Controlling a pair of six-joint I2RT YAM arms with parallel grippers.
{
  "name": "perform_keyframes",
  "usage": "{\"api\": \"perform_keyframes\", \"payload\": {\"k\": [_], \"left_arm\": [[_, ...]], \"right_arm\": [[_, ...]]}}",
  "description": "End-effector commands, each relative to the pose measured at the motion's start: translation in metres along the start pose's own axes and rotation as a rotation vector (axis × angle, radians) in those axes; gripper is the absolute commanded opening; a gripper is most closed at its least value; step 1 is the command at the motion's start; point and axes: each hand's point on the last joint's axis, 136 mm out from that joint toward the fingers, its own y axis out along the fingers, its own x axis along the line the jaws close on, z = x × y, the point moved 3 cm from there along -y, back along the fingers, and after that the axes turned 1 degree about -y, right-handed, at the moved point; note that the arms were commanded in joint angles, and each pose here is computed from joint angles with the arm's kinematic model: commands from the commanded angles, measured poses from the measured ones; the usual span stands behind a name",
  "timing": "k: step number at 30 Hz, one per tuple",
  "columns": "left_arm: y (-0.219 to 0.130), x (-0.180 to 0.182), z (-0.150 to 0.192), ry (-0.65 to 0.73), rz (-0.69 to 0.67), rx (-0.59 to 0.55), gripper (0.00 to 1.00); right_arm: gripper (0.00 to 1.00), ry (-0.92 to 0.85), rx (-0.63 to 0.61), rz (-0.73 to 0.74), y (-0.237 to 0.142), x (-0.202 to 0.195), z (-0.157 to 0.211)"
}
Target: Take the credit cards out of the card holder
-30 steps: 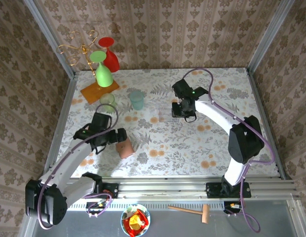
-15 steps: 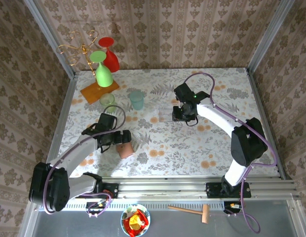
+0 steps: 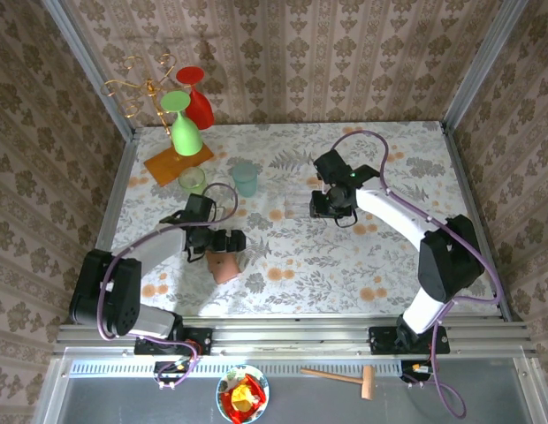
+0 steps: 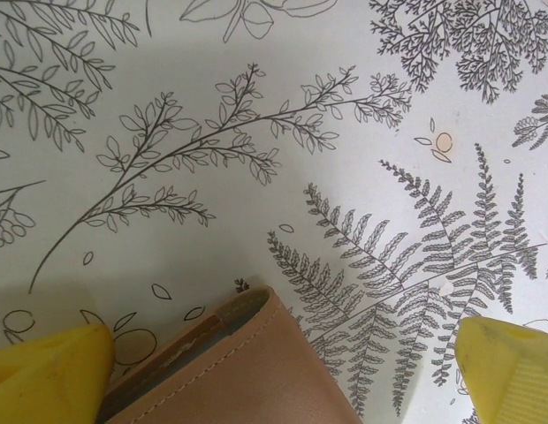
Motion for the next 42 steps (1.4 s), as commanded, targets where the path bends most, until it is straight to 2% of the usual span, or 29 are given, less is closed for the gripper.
{"api": "perform_keyframes", "payload": {"k": [1,10,26,33,42], "left_arm": [[-0.002,0.000,0.020,-0.043,0.009,0.055,1.00],[-0.008,-0.010,0.053,-0.077,-0.009,0.110,1.00],[-0.004,-0.061,0.103,-0.024,-0.004,0.204,1.00],[0.007,-0.097,0.114,-0.004,0.064,0.210,1.00],[0.028,-0.153,0.110,0.058,0.149,0.247,1.00]], "right_arm": [[0.33,0.020,-0.013,-0.011,-0.010,0.000,0.006],[0.33,0.021,-0.003,-0.019,-0.014,0.000,0.017],[0.34,0.036,-0.001,-0.019,-0.021,-0.007,0.042],[0.34,0.038,-0.002,-0.011,-0.023,-0.012,0.051],[0.34,0.038,-0.017,-0.008,-0.030,-0.014,0.052]]}}
